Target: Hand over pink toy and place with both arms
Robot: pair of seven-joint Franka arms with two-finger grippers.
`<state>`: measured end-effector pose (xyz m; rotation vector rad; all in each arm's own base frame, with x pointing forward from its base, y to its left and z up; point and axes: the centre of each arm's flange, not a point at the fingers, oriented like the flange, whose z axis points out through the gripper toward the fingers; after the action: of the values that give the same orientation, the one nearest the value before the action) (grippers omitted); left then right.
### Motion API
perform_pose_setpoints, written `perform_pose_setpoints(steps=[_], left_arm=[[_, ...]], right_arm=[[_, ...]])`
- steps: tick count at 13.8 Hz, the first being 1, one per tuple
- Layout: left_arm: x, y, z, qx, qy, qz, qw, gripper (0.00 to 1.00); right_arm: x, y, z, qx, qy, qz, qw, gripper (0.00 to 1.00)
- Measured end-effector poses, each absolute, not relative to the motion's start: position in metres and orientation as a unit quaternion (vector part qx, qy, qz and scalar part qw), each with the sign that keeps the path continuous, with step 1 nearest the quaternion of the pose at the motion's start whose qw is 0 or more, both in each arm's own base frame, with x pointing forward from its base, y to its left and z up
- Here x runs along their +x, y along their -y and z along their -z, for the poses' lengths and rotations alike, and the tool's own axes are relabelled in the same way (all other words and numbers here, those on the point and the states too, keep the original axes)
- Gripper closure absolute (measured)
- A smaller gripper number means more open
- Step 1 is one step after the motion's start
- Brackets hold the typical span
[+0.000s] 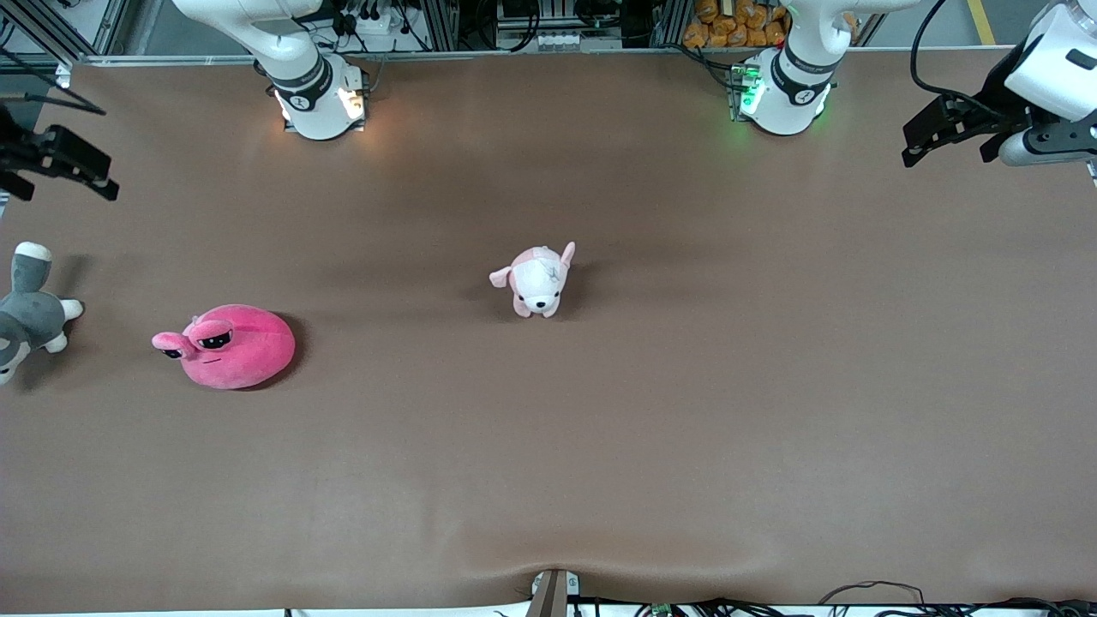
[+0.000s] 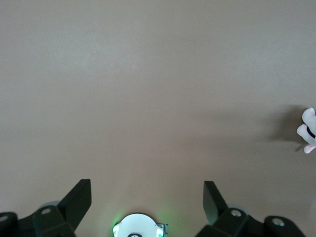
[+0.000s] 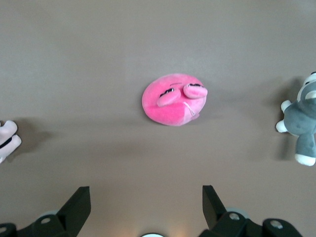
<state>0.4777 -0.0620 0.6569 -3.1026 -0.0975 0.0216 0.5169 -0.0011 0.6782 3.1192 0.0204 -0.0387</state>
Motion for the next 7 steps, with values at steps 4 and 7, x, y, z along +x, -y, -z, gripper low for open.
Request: perform_pose_setpoints(steps=[4,7], left_arm=[[0.4742,0.0609,-0.6565,-0.999,0.032,-0.021,0.021,0.00],[0.4740,0.0611,-0.6568,-0.999,0.032,-0.021,0.021,0.00]], right_arm=[[0.5128,0.0018,-0.6794,1.000,-0.006,0.009,0.011,0.00],[0.5130,0.0032,-0.6794,1.000,-0.005,0.009,0.010,0.00]])
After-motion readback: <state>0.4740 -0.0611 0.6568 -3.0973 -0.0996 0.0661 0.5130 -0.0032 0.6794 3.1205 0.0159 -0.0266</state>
